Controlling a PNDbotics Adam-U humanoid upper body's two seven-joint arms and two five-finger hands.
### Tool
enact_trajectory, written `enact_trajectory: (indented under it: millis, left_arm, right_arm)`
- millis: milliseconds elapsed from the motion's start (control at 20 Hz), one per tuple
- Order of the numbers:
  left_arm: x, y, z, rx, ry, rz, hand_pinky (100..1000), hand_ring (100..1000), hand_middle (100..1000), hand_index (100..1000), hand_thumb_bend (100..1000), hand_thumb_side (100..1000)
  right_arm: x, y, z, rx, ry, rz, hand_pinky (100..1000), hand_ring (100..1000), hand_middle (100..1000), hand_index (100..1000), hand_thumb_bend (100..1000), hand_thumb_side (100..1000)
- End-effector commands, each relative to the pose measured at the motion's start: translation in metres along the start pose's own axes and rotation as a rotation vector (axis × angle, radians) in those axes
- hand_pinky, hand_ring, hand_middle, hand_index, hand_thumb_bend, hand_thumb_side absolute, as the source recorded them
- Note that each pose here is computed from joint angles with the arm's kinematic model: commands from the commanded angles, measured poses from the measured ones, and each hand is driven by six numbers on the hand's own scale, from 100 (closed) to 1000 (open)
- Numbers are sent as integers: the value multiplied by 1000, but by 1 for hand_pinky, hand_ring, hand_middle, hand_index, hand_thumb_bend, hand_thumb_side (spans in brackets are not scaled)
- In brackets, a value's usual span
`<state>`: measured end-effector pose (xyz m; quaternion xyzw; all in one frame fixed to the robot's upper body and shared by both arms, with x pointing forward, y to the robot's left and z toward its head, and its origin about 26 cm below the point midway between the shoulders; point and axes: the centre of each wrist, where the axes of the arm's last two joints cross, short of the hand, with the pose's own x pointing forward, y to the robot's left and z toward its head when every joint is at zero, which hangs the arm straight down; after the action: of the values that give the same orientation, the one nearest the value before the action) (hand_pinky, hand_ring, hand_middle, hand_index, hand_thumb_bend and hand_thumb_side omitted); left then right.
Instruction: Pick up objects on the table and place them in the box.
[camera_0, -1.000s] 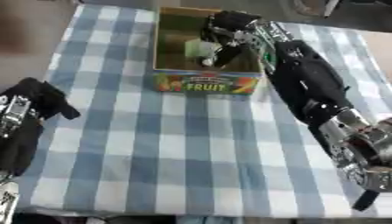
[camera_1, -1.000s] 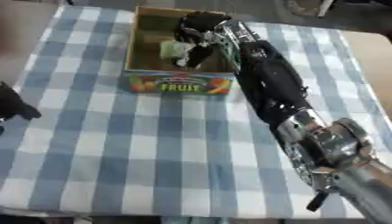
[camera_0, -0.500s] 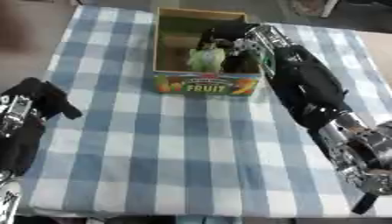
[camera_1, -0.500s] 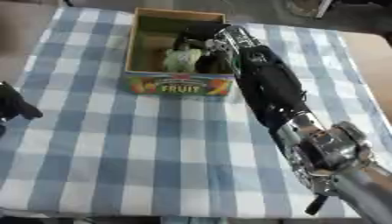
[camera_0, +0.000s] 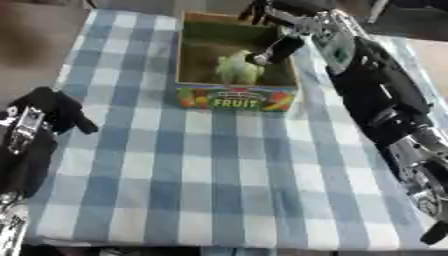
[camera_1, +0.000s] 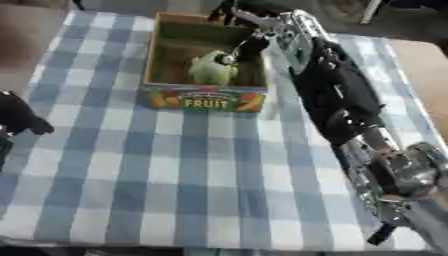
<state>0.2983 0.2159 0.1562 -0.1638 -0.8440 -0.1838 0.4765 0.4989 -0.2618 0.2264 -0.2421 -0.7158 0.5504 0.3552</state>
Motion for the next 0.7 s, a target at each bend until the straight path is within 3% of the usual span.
enact_trajectory:
  millis: [50,450,700]
  left_arm:
    - [22,-1,-13,-68,-80,-19,528,439,441,588,100,602]
    - [67,-14,-61,-279,-333,-27,578,487,498,718,100,532]
    - [102,-23,-89,-392,-531,-3,618,536,556,790,100,572]
  right_arm:
    - [-6,-33,17,-139,3,-31,670,690,752,845,420,179]
    - [-29,-39,55,-325,100,-159,600,604,671,815,419,120]
    - [-39,-36,72,-389,156,-230,582,586,651,802,384,114]
